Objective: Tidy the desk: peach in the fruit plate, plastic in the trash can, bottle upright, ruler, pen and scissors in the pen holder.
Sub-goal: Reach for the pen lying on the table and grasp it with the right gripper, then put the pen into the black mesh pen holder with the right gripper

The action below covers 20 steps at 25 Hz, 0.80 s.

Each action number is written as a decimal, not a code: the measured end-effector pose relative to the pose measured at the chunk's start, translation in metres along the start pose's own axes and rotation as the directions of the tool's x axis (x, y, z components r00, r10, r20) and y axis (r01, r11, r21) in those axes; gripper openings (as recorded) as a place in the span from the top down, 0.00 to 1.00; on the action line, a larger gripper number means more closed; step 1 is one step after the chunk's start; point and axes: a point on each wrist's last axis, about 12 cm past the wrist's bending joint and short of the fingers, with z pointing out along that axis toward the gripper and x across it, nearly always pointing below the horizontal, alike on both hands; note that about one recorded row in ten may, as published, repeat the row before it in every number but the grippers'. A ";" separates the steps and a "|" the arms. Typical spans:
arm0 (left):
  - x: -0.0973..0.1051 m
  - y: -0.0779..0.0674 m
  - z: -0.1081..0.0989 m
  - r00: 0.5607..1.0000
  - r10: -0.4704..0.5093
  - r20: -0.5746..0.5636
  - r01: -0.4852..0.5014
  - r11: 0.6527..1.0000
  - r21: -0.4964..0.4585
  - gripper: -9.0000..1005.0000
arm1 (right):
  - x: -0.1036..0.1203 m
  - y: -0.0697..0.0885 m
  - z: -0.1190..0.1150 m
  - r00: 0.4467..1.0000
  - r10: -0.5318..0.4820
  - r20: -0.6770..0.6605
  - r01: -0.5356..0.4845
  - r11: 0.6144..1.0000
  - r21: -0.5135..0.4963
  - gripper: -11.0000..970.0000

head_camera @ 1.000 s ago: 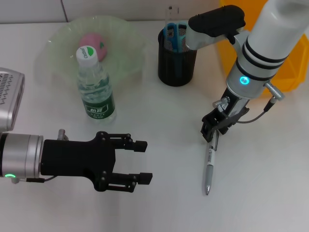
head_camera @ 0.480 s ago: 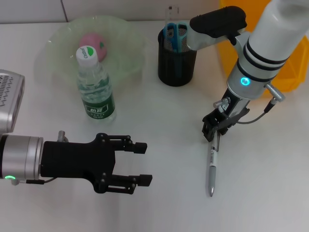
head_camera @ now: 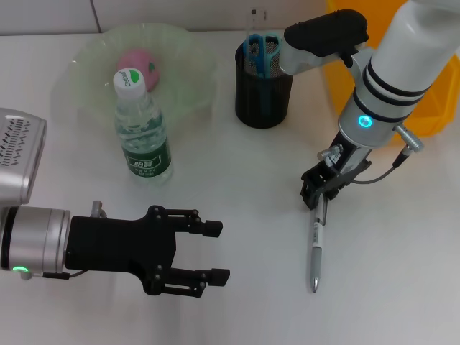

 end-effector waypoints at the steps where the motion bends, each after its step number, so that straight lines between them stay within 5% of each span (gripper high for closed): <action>1: 0.000 0.000 0.000 1.000 0.000 0.000 0.000 1.000 0.000 0.27 | 0.000 0.000 0.000 1.000 0.000 0.001 0.000 1.000 0.000 0.62; 6: 0.001 0.000 0.000 1.000 -0.002 0.000 0.002 1.000 -0.002 0.27 | -0.001 0.002 0.000 1.000 -0.005 0.007 0.005 1.000 -0.005 0.66; 12: 0.001 -0.001 0.000 1.000 0.004 -0.001 -0.004 1.000 -0.004 0.27 | 0.000 0.005 0.001 1.000 -0.020 0.006 0.020 1.000 -0.010 0.81; 20: 0.002 -0.001 -0.001 1.000 0.004 -0.003 -0.004 1.000 -0.006 0.27 | 0.000 0.006 0.000 0.999 -0.032 0.014 0.032 0.999 -0.007 0.82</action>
